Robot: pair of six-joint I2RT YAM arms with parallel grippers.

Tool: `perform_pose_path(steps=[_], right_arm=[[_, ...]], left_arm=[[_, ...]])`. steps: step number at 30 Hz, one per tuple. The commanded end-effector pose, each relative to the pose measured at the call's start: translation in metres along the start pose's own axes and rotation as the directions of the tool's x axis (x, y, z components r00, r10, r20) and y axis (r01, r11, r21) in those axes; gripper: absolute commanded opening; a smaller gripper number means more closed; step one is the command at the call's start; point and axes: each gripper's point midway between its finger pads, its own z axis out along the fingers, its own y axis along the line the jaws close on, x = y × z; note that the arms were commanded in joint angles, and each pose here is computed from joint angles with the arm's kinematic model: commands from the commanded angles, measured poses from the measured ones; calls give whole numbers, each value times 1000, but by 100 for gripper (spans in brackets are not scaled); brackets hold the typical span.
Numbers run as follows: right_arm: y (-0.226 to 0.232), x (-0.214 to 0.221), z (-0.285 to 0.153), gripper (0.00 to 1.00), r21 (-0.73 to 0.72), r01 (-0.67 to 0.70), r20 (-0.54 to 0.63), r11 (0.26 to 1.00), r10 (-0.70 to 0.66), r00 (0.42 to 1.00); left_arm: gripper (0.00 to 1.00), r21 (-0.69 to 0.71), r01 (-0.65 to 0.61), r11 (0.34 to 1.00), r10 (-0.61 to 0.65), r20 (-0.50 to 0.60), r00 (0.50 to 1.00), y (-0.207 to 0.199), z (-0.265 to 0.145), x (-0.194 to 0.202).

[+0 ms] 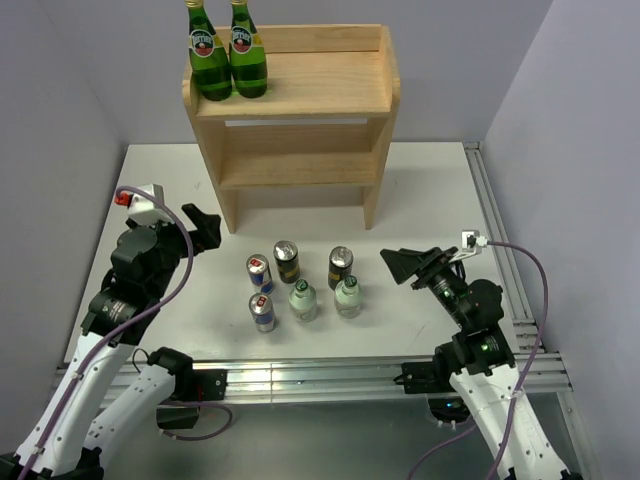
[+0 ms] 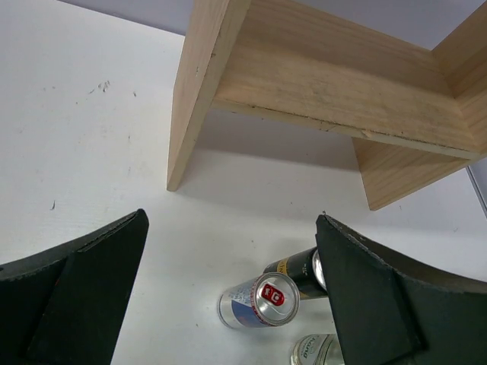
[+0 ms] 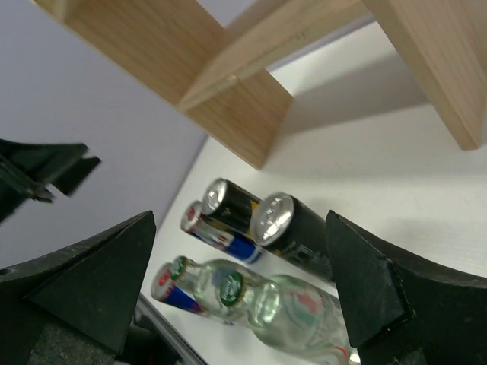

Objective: Place and organize the beverage onto the shelf

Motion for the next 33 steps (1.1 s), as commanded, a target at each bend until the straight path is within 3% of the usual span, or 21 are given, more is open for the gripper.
perform_pose_path(steps=[1,3,6,10,15,18,20,21,22,24,27,33], right_arm=[[7,1,-10,100,2,144,-62,990,-143,988],[12,12,-16,100,-54,179,-101,982,-184,978],[-17,7,-33,100,159,199,-95,967,-186,978],[-37,4,-47,100,355,83,-69,931,-62,996],[-29,-9,-23,100,400,94,-103,912,-57,993],[-34,-47,-18,100,590,169,-57,790,-168,984],[-25,-49,-20,100,629,207,-69,749,-212,975],[-7,-32,-19,100,590,206,-90,780,-190,978],[-11,-29,-23,100,632,266,-122,728,-246,962],[1,14,-30,100,609,328,-224,722,-240,944],[1,46,-46,100,634,348,-249,691,-244,937],[0,115,-56,100,547,380,-332,746,-223,916]], left_arm=[[99,14,-18,1000,18,17,1000,-3,-1,-6],[99,19,-16,1000,16,23,1000,-3,-1,-6],[99,27,-14,1000,13,33,999,-4,-3,-8],[99,23,-14,1000,14,16,1000,-5,0,-5],[99,20,-6,1000,6,21,1000,-1,2,-7],[99,10,-6,1000,5,25,1000,2,4,-8],[99,-2,-5,1000,5,20,1000,4,5,-7],[99,0,-7,1000,7,21,1000,4,4,-7],[99,-5,-7,1000,7,22,1000,5,4,-7],[99,-9,-8,1000,8,25,1000,5,4,-8],[99,-11,-9,1000,9,27,1000,6,4,-8],[99,2,-14,1000,13,28,1000,4,4,-9]])
